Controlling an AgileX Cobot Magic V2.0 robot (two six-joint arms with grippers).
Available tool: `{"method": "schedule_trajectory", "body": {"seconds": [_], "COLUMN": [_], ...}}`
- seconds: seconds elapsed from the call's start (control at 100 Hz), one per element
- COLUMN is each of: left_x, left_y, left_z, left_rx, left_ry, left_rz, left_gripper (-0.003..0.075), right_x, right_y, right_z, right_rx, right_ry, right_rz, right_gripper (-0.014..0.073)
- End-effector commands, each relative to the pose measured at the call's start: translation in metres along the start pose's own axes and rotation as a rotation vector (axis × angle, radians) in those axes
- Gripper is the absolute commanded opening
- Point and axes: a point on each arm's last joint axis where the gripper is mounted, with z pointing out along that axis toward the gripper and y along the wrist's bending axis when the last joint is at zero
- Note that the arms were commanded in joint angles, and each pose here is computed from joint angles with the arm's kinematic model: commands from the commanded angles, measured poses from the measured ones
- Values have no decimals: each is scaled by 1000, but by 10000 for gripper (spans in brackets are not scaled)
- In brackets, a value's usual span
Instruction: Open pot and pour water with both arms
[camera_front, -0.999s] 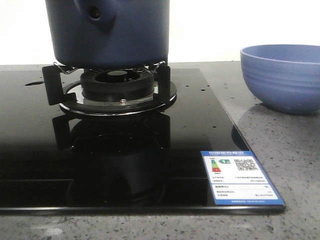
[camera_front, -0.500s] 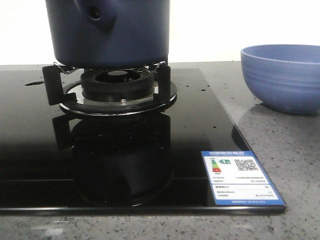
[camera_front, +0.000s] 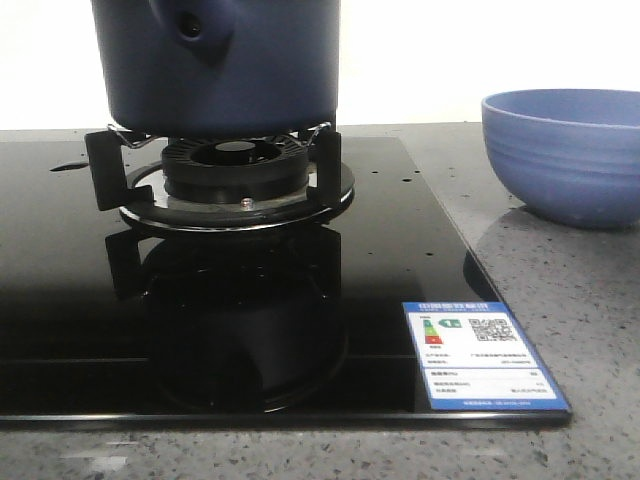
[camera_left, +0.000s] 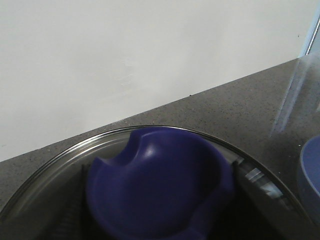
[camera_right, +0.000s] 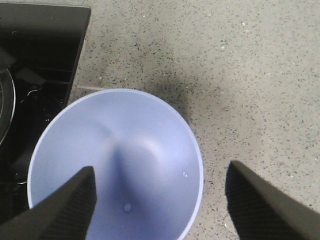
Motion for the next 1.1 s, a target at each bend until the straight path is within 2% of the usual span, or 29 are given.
{"method": "schedule_trajectory", "body": {"seconds": [0.0,0.13,0.31,0.44,0.52,0.59,0.66,0.76,0.79,0.88,0.89,0.969,1.089], "left_x": [-30,-37,-62,-77,-82,-83,-82,-75,-70,-57,-56,-39,-5], "left_y": [1,1,4,17,27,37,47,59,63,68,68,68,62], "left_z": [-14,-23,-62,-94,-112,-124,-135,-149,-153,-169,-170,-185,-205], "left_rx": [-24,-24,-37,-82,-123,-163,-201,-254,-277,-343,-349,-405,-453], "left_ry": [-142,-170,-287,-354,-377,-372,-350,-314,-306,-331,-335,-391,-441], "left_rz": [0,-1,11,16,15,14,11,1,-2,-6,-6,-4,-2], "left_gripper": [483,556,554,532,467,367,225,-11,-18,-20,-20,-20,-20], "right_x": [-10,-10,-10,-10,-12,-16,-19,-17,-14,0,2,23,66], "right_y": [3,3,4,6,10,16,21,30,31,35,35,36,34], "right_z": [-18,-18,-18,-20,-22,-27,-33,-42,-43,-49,-49,-53,-47], "right_rx": [1,1,-4,-29,-66,-114,-167,-239,-240,-253,-237,-213,-146], "right_ry": [-105,-105,-102,-115,-149,-211,-308,-465,-511,-641,-647,-730,-777], "right_rz": [-8,-8,-6,6,11,8,9,-13,-35,-40,-70,-89,-100], "right_gripper": [491,491,491,489,455,370,240,-15,-70,-59,-59,-60,-60]}}
